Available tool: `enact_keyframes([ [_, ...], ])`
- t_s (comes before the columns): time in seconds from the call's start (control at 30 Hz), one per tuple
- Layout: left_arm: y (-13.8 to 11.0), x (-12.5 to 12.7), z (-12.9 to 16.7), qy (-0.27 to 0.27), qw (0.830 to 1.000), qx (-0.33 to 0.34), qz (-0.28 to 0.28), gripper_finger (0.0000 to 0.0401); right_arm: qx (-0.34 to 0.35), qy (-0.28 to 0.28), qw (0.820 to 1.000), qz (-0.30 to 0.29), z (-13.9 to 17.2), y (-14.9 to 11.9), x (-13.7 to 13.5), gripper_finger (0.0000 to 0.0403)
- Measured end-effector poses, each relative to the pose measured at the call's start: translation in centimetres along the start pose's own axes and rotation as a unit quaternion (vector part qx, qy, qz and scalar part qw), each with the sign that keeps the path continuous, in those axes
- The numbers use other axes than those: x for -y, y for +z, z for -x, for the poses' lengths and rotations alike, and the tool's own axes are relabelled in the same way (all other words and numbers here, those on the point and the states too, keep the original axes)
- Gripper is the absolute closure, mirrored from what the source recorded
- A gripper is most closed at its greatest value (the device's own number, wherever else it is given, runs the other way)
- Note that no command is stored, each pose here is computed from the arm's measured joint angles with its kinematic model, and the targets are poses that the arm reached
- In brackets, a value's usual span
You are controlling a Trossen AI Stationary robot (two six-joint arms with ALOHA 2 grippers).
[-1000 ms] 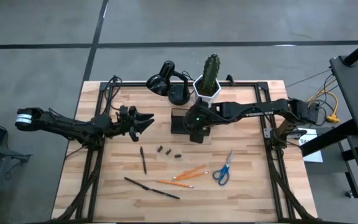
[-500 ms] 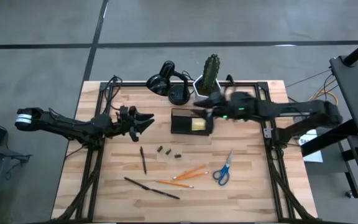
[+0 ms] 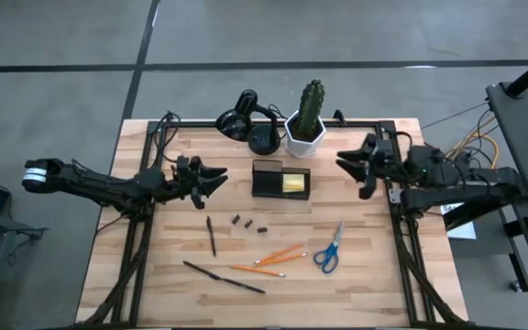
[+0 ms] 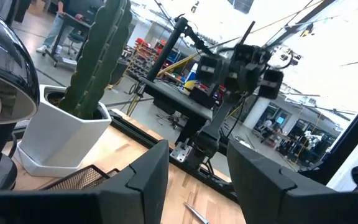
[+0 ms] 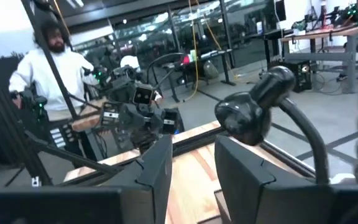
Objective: Pick and place office supplies into organizer
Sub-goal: Put the left black binder paper clip into the black desk organizer
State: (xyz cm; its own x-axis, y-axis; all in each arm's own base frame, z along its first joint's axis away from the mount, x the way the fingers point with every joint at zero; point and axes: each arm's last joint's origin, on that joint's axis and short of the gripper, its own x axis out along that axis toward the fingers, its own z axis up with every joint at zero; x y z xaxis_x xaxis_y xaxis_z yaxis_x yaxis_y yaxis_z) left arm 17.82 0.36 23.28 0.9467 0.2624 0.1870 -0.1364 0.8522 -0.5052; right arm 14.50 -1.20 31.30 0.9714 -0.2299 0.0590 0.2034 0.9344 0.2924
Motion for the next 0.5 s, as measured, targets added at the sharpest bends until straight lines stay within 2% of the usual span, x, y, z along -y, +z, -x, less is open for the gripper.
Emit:
enact_keyframes([
  [0.23,0.3,0.2,-0.1,-0.003,1.0,0.004,0.006,0.0253,0.021,-0.046,0.999,-0.004,2.5,-2.9,1.7,0.0308],
  [0.43,1.3,1.2,-0.6,-0.047,0.999,0.004,0.014,0.0253,0.002,-0.056,0.998,0.016,2.7,-4.9,2.3,0.0314],
  [0.5,1.5,1.3,-0.8,-0.045,0.998,0.002,0.038,0.0253,-0.001,-0.057,0.998,0.015,2.6,-5.2,2.4,0.0315],
])
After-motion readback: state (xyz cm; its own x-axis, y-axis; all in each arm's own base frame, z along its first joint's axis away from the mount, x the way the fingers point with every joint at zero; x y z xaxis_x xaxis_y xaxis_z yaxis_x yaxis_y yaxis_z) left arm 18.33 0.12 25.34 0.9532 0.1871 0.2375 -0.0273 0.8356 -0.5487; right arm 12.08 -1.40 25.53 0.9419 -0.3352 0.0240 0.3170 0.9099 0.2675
